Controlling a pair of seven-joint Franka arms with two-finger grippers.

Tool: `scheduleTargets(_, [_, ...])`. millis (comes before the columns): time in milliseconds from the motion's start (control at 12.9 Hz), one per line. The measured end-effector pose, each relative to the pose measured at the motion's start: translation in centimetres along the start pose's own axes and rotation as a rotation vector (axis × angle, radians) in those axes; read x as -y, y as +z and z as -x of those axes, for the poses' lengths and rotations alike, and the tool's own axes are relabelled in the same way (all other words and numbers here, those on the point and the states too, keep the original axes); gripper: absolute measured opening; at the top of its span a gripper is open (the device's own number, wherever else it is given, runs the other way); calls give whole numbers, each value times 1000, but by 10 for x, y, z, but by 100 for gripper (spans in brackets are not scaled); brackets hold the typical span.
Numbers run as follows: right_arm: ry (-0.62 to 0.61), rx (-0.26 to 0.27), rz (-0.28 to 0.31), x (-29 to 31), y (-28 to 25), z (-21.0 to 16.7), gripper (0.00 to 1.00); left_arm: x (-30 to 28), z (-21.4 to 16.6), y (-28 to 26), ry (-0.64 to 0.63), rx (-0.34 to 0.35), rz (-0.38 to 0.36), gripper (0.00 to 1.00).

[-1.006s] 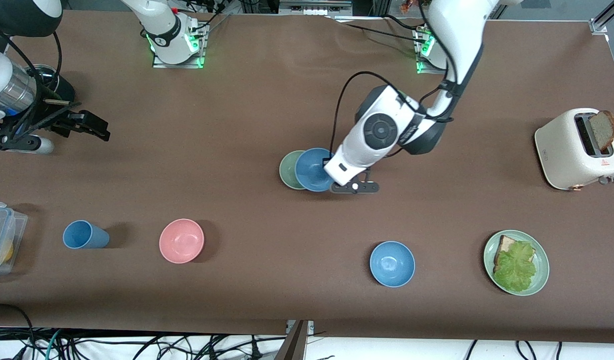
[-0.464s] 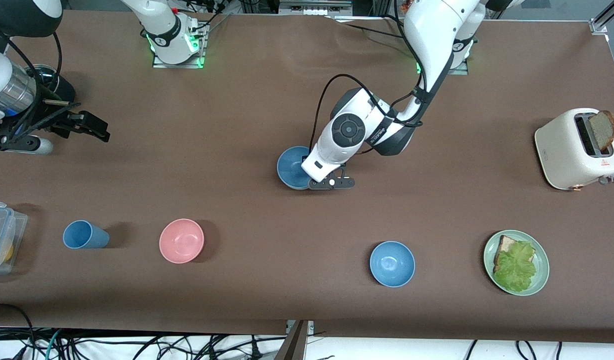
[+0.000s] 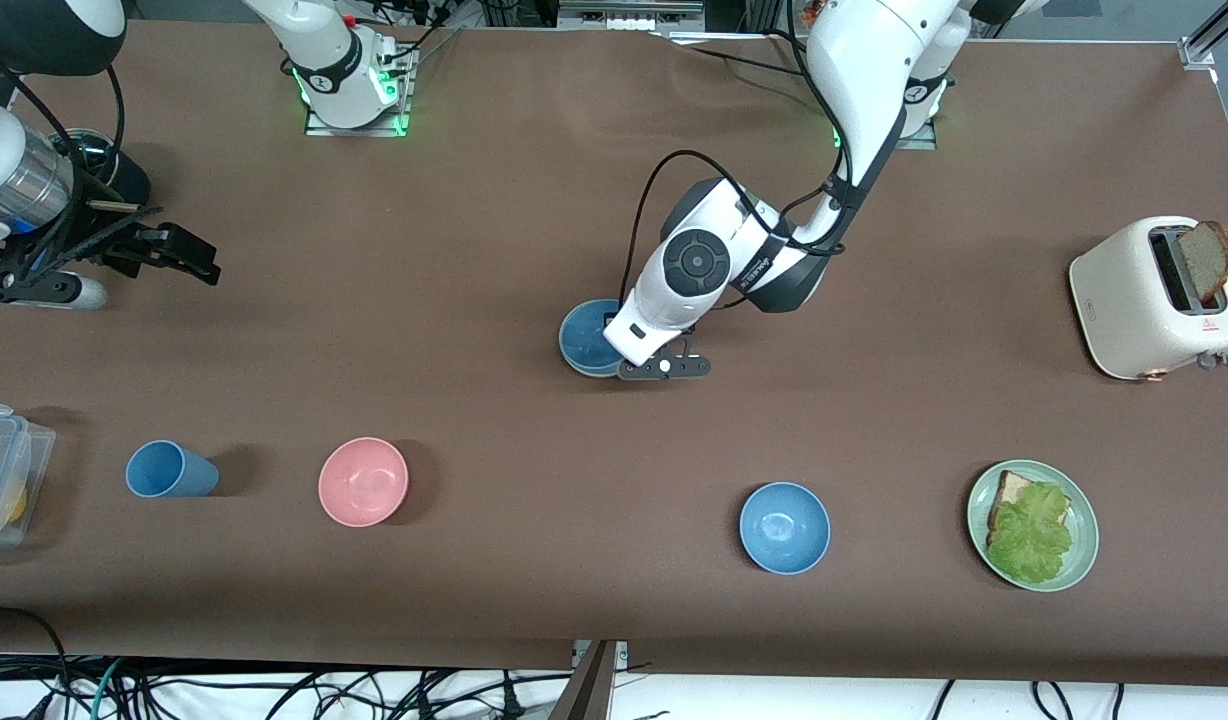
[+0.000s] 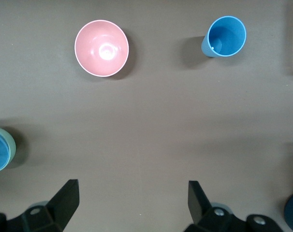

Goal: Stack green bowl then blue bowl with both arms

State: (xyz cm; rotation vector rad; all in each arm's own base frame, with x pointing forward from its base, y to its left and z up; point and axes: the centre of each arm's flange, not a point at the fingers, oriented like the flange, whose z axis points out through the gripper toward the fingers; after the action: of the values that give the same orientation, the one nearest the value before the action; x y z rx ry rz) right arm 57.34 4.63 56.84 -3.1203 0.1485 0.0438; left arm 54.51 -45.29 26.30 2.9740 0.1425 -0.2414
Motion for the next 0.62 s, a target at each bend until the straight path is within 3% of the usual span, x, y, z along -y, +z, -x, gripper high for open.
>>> scheduleTargets(77, [0, 0, 0, 0, 0, 0, 100, 2, -4, -3, -8, -8, 0, 30])
scheduleTargets(155, [0, 0, 0, 0, 0, 0, 100, 7, -11, -12, -19, -24, 2, 38])
scheduleTargets(387, [-1, -1, 0, 0, 0, 0, 100, 26, -30, -71, -33, -60, 13, 69])
scheduleTargets(619, [-1, -1, 0, 1, 0, 0, 100, 78, -51, -144, 43, -83, -8, 100])
